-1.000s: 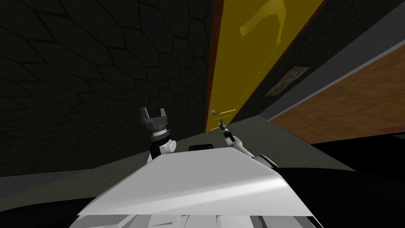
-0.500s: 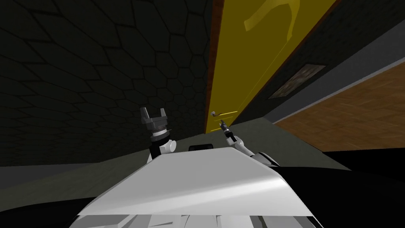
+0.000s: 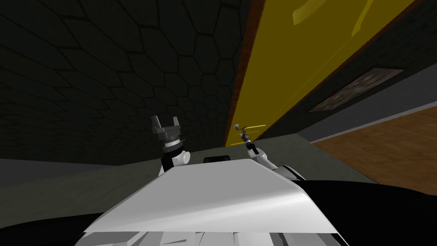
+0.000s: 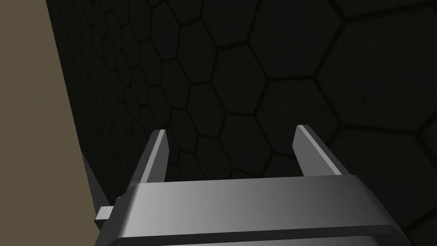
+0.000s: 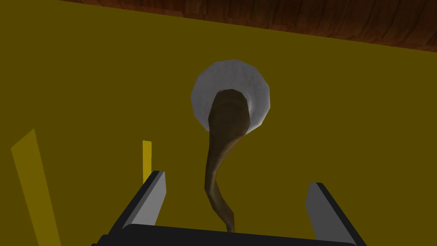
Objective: Pull the door open
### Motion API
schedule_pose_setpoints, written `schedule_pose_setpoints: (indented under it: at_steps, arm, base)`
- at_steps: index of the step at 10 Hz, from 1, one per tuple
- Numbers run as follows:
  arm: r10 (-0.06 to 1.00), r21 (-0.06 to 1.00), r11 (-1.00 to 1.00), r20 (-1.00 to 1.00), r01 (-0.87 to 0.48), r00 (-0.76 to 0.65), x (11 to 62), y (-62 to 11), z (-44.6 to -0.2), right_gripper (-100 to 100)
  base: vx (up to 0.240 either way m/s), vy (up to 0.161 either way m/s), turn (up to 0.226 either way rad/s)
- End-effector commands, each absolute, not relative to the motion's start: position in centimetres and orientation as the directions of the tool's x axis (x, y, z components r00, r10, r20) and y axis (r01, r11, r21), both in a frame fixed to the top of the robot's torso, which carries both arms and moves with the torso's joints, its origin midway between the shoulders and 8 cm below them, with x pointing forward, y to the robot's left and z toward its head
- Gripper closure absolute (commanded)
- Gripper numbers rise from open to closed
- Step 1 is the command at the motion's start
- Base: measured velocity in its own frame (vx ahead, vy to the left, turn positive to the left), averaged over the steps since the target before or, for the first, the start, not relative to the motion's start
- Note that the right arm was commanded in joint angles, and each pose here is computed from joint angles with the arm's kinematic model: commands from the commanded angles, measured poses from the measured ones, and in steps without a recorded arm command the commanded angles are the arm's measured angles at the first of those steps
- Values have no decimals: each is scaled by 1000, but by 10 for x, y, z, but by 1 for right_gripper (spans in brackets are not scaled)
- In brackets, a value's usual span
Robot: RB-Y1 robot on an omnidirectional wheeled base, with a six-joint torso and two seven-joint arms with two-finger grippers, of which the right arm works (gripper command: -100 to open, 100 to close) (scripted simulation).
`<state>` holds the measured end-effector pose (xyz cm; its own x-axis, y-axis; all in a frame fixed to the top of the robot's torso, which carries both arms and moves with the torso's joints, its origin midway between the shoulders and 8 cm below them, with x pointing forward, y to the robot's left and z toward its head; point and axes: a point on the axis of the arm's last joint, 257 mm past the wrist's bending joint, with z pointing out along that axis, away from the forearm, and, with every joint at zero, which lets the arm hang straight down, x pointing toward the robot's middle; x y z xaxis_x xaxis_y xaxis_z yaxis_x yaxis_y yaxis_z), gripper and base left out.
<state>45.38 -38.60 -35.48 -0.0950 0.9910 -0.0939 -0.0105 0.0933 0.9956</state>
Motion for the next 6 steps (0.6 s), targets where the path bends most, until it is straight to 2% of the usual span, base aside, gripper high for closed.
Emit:
schedule_pose_setpoints:
  at_steps: [1, 4, 5, 6]
  arm:
    - [992, 996, 94, -95, -9, -77, 448, -400, -356, -100]
    - [995, 996, 95, -95, -4, -11, 434, -440, -355, -100]
    - [995, 995, 95, -95, -5, -23, 436, -435, -355, -100]
    - [995, 995, 95, -95, -5, -23, 436, -435, -355, 100]
  base:
    - [145, 49, 136]
    - [142, 29, 206]
    - [67, 8, 19]
    - [-11, -2, -17]
